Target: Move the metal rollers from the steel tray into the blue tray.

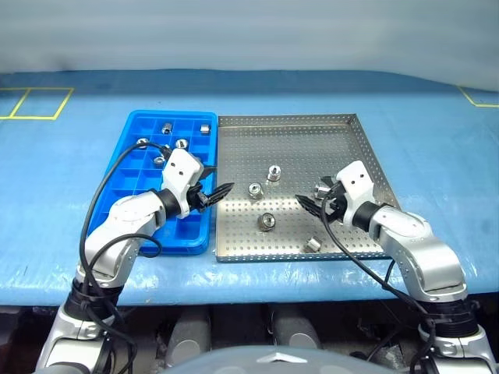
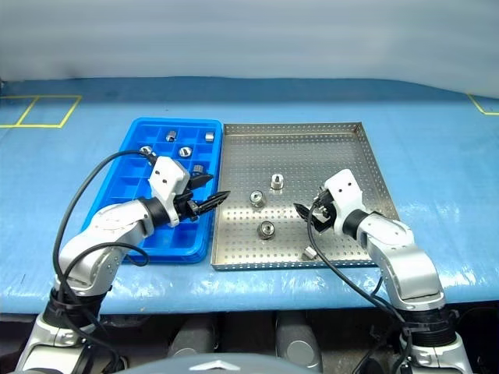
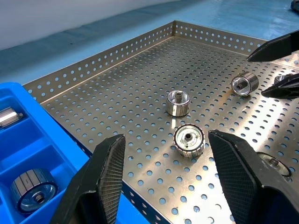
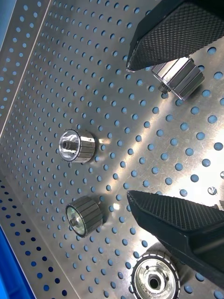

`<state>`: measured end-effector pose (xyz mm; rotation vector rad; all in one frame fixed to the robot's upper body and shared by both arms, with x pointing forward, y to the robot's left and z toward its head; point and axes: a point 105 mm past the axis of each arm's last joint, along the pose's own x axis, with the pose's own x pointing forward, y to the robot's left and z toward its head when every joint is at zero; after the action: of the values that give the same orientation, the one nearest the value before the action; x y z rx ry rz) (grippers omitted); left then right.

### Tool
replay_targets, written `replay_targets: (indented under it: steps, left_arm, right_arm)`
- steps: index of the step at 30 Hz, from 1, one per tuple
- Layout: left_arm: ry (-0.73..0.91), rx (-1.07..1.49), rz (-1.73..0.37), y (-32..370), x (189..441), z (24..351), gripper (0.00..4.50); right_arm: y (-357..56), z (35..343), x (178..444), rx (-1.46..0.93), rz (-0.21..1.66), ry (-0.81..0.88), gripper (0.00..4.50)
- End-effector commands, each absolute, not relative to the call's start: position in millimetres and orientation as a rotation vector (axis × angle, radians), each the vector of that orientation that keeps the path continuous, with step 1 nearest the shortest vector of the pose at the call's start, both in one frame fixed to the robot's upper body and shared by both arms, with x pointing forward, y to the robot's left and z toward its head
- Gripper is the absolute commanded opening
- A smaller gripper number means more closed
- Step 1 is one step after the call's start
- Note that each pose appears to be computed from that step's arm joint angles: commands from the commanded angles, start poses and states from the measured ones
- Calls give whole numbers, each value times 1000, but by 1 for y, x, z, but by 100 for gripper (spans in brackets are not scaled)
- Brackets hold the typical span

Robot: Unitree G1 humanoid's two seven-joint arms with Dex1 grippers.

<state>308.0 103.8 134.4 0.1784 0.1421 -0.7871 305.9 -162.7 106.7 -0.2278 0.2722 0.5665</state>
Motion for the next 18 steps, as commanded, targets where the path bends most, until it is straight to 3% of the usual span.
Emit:
replay_targets:
  steps: [1, 18]
  left_arm:
    - [108, 175, -801, 100, 305, 143, 312]
    - [118, 110, -782, 99, 313, 145, 312]
  right_arm:
    - [-156, 118, 305, -245, 580, 220, 430]
    - [-155, 125, 308, -239, 550, 183, 430]
